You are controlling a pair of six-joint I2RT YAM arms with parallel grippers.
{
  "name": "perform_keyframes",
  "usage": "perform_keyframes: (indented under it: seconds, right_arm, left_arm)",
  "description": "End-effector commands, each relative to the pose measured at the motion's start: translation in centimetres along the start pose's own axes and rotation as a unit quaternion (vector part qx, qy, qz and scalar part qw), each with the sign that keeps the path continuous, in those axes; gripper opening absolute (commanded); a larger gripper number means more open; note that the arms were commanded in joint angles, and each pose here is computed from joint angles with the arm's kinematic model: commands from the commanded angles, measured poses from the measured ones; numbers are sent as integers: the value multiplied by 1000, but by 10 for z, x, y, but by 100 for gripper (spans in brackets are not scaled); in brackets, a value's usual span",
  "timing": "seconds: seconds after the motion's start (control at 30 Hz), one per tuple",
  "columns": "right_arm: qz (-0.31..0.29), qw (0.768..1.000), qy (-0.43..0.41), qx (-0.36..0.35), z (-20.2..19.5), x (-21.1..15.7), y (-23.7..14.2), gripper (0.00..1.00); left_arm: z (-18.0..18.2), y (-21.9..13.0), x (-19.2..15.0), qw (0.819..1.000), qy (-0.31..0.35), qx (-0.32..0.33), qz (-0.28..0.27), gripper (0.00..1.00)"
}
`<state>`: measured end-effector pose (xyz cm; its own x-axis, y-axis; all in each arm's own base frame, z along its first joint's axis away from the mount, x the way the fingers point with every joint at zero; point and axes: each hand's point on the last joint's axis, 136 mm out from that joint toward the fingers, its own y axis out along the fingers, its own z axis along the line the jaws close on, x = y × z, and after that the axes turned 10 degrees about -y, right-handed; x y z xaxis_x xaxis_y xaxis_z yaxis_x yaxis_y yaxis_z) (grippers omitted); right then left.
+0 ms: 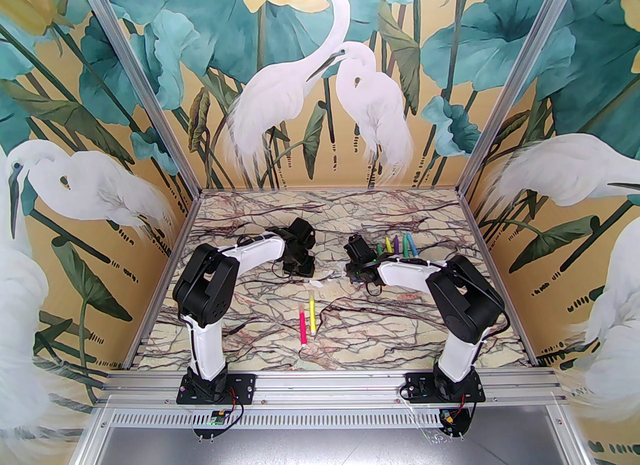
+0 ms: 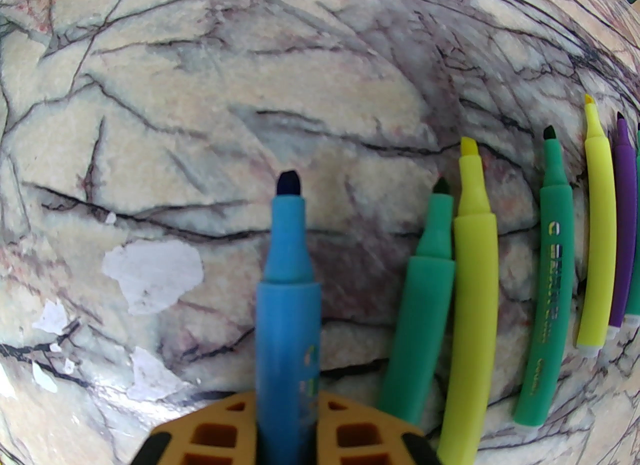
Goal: Open the pen caps
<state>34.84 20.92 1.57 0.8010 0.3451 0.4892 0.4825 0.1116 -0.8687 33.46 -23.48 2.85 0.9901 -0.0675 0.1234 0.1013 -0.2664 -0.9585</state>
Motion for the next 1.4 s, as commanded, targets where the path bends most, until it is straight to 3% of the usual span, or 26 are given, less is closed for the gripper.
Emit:
perform_keyframes:
  seconds: [0.0,0.67,1.03,1.13,1.27,1.37]
  right_arm:
    - [11,1000,8,-19,-7,-2,3,17]
    - [24,998,-1,-52,-19,-7,-2,28]
    - [-29,999,-17,-23,-14,18,-45,37]
    - [-44,998,-36,-7,-3,23,-63,40]
    - [-52,997,-58,5,15,25,-83,42]
    - [-57,996,-57,35,39,22,-97,44]
  left_arm:
    - [5,3,0,1000,8,22,3,18]
    - [1,-1,1,1000,9,18,-1,28]
    - [-20,-43,11,998,18,-32,-52,39]
    - [-25,-58,13,996,23,-43,-72,47]
    - [-20,-77,19,991,27,-48,-125,71]
    - [-2,-89,26,986,4,-44,-162,76]
